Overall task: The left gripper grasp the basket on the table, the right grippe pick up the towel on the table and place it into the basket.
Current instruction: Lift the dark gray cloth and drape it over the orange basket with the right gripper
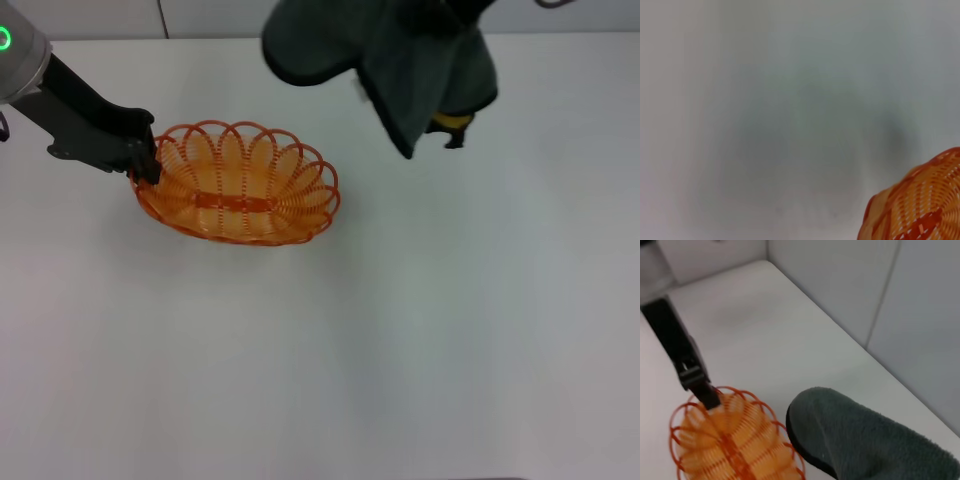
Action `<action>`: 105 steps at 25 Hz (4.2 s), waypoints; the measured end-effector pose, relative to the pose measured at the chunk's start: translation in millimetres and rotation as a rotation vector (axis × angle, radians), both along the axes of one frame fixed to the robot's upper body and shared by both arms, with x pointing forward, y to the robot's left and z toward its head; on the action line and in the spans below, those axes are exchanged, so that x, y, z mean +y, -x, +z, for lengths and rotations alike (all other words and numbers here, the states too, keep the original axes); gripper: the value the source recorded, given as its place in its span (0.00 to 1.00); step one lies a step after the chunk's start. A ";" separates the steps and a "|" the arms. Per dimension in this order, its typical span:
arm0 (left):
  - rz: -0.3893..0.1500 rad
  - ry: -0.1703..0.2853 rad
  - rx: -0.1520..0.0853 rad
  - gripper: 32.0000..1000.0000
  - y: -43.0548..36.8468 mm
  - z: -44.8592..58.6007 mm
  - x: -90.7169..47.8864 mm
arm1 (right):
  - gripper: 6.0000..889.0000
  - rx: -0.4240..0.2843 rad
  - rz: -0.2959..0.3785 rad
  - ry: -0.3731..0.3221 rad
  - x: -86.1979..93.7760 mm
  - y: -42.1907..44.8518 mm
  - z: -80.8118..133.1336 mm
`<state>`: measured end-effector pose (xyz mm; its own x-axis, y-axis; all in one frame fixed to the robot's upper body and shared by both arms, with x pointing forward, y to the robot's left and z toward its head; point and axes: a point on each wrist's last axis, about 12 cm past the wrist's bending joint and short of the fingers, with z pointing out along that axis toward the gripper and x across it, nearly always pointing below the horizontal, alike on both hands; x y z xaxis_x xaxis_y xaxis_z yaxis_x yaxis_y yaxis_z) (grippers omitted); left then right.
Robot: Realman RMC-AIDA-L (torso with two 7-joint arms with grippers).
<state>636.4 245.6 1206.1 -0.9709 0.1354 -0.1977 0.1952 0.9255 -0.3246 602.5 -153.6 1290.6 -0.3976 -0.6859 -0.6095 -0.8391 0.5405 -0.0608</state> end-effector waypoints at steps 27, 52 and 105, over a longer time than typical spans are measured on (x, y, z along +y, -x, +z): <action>-0.045 0.015 -0.036 0.04 -8.6 17.5 -18.4 | 0.14 0.234 0.172 -0.107 69.5 -32.9 -85.6; -0.050 0.037 -0.042 0.04 -9.0 19.1 -19.8 | 0.15 0.223 0.183 -0.039 79.0 -34.8 -109.3; -0.036 0.034 -0.033 0.04 -6.4 13.0 -11.7 | 0.97 0.225 0.146 -0.070 77.5 -27.4 -81.7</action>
